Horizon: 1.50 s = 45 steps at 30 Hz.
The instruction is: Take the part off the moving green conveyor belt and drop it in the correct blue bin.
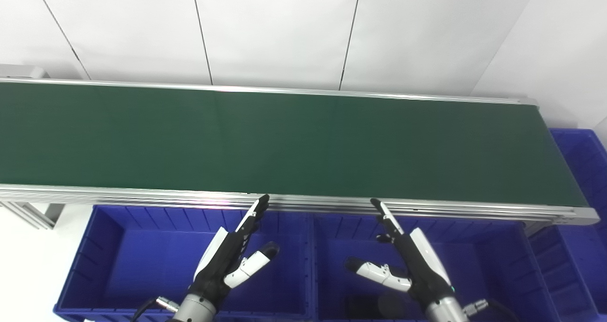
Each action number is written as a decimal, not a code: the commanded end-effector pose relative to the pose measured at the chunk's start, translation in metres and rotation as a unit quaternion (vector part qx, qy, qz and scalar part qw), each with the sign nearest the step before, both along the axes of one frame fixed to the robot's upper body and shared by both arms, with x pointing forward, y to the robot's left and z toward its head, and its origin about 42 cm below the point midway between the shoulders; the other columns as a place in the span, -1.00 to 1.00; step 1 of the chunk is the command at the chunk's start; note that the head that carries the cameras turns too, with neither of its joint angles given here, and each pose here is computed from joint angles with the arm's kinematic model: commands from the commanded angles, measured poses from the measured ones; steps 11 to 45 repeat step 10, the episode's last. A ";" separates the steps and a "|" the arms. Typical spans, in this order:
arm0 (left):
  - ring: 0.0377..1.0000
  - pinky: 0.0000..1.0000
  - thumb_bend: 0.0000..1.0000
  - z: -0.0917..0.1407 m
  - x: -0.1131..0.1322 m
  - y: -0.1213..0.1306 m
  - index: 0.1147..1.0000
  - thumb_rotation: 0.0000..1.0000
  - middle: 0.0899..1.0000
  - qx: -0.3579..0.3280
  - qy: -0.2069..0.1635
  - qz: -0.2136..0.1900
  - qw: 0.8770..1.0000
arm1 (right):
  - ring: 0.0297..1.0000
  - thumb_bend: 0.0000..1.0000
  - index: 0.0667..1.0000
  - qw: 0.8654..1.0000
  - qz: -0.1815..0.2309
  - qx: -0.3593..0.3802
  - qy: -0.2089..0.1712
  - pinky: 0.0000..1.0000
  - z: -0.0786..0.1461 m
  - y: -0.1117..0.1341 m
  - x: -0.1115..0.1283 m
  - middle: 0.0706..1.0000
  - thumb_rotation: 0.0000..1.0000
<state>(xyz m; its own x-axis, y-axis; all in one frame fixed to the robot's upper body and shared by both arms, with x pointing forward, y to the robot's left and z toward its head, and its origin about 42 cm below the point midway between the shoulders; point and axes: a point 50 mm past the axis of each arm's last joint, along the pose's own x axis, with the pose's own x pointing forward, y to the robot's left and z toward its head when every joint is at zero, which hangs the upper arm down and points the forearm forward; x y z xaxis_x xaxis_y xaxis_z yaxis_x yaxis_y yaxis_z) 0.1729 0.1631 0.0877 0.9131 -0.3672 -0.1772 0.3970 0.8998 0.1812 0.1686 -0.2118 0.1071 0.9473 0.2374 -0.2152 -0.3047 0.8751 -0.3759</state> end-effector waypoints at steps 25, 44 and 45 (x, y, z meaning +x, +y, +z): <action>1.00 1.00 0.50 0.008 0.005 0.003 1.00 0.81 1.00 -0.012 -0.044 0.007 0.999 | 0.98 0.90 1.00 0.994 0.012 0.109 -0.021 0.95 0.001 0.003 0.003 0.99 0.09; 1.00 1.00 0.50 0.008 0.005 0.003 1.00 0.81 1.00 -0.012 -0.044 0.007 0.999 | 0.98 0.90 1.00 0.994 0.012 0.109 -0.021 0.95 0.001 0.003 0.003 0.99 0.09; 1.00 1.00 0.50 0.008 0.005 0.003 1.00 0.81 1.00 -0.012 -0.044 0.007 0.999 | 0.98 0.90 1.00 0.994 0.012 0.109 -0.021 0.95 0.001 0.003 0.003 0.99 0.09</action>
